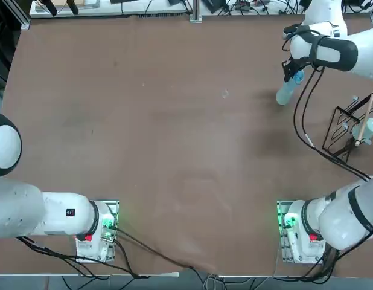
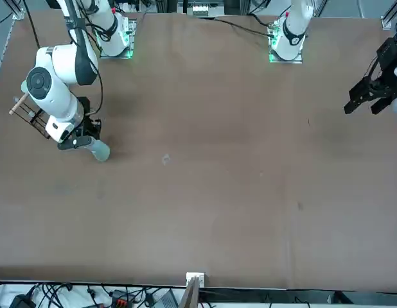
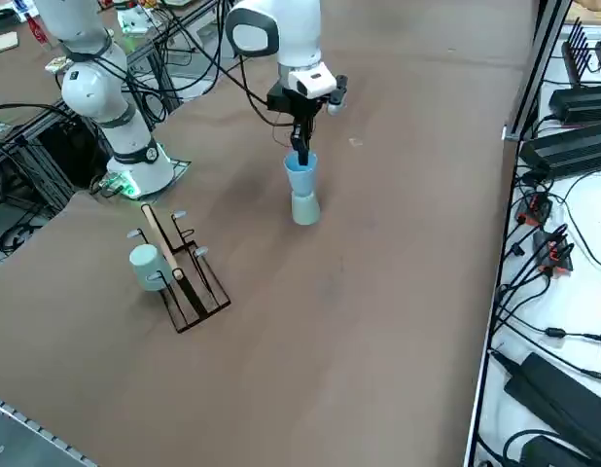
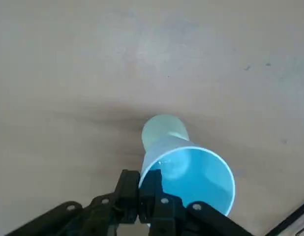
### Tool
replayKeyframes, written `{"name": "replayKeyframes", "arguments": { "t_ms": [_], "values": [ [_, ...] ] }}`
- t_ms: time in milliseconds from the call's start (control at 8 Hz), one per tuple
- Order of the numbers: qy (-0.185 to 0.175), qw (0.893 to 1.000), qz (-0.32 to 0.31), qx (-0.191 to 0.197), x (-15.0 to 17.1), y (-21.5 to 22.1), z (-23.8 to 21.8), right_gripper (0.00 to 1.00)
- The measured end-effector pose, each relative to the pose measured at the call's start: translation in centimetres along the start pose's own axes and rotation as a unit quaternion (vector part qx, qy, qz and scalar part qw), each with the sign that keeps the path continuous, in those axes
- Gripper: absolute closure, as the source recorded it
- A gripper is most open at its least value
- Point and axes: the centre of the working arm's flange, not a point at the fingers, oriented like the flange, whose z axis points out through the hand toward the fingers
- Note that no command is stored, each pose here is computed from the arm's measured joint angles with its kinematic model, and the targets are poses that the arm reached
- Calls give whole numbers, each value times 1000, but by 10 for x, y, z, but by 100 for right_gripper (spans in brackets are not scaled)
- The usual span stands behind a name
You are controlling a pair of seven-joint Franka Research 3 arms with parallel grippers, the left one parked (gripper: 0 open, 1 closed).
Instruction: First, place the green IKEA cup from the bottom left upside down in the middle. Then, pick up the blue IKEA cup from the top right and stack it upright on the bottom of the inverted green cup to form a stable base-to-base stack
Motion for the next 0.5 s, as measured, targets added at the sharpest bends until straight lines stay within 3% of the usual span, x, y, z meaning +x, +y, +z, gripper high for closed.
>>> {"name": "replayKeyframes", "arguments": {
  "t_ms": [500],
  "values": [
    [3, 1000, 2, -1, -1, 1, 3, 97]
  ]
}}
